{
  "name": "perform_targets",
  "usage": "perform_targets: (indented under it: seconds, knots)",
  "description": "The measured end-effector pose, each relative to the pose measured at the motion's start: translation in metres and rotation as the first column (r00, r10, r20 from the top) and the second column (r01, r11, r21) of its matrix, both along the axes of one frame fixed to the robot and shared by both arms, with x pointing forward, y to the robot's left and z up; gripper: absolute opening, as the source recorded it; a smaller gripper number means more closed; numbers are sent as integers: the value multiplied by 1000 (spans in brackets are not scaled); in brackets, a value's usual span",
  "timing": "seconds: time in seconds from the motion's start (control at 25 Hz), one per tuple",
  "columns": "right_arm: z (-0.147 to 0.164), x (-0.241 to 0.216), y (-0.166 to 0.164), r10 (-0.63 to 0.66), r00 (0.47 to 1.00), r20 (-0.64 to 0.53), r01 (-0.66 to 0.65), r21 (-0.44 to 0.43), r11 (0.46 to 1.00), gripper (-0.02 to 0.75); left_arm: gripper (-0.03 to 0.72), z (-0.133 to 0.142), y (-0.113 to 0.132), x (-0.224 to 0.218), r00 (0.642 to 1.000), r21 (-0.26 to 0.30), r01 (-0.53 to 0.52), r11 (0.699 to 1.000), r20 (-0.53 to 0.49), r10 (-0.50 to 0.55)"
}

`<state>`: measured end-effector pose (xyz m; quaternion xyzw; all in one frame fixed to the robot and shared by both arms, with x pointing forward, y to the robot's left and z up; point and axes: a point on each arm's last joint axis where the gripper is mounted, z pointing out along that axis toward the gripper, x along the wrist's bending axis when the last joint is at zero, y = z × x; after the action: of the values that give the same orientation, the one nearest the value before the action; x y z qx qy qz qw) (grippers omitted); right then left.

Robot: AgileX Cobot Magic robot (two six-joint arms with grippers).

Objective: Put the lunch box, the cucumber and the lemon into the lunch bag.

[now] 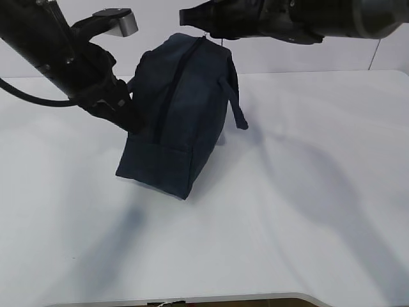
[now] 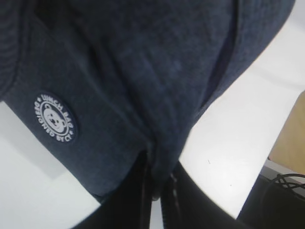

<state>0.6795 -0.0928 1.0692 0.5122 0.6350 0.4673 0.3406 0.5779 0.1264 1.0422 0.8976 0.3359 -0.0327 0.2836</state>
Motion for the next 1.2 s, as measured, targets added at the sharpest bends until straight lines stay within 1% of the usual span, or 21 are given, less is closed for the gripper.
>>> perform_targets:
  seconds: [0.12, 0.24, 0.36, 0.56, 0.64, 0.72, 0.84, 0.96, 1.0, 1.04, 1.12, 1.2]
  knots:
    - [-4, 6, -9, -43, 999, -24, 44, 53, 998, 5, -5, 0, 0, 0, 1000, 1, 2, 1000, -3, -2]
    - [-6, 10, -15, -66, 997, -37, 69, 84, 994, 5, -5, 0, 0, 0, 1000, -3, 1, 1000, -5, -1]
    - [-6, 10, -15, -65, 997, -38, 68, 98, 993, 5, -5, 0, 0, 0, 1000, -3, 1, 1000, -5, -1]
    - [-5, 10, -12, -29, 999, -26, 32, 121, 992, 5, -3, 0, 0, -1, 1000, -1, 6, 1000, -13, -6]
    - [-4, 10, -11, -27, 999, -27, 31, 128, 991, 5, 11, 0, -1, -2, 1000, -8, 7, 1000, -23, -8]
    - [-4, 9, -10, -18, 1000, -25, 22, 143, 990, 5, 46, 0, -1, -3, 999, -14, 6, 1000, -33, -6]
    - [-4, 9, -8, 0, 1000, -23, 3, 171, 985, 5, 134, 2, 0, -5, 998, -18, -22, 1000, -67, 20]
    - [-3, 9, -7, 9, 1000, -21, -5, 184, 983, 5, 244, 9, 6, -5, 993, -29, -77, 997, -87, 74]
    - [-3, 9, -6, 13, 1000, -19, -10, 185, 983, 5, 287, 11, 11, -4, 989, -35, -113, 993, -97, 109]
    - [-3, 9, -6, 14, 1000, -19, -10, 187, 982, 5, 313, 13, 16, -3, 985, -41, -142, 989, -106, 137]
    - [-3, 9, -6, 20, 1000, -17, -16, 190, 982, 5, 348, 18, 23, -2, 976, -60, -187, 981, -126, 178]
    - [-3, 9, -5, 24, 1000, -15, -20, 192, 981, 5, 363, 26, 30, -1, 967, -98, -229, 968, -137, 215]
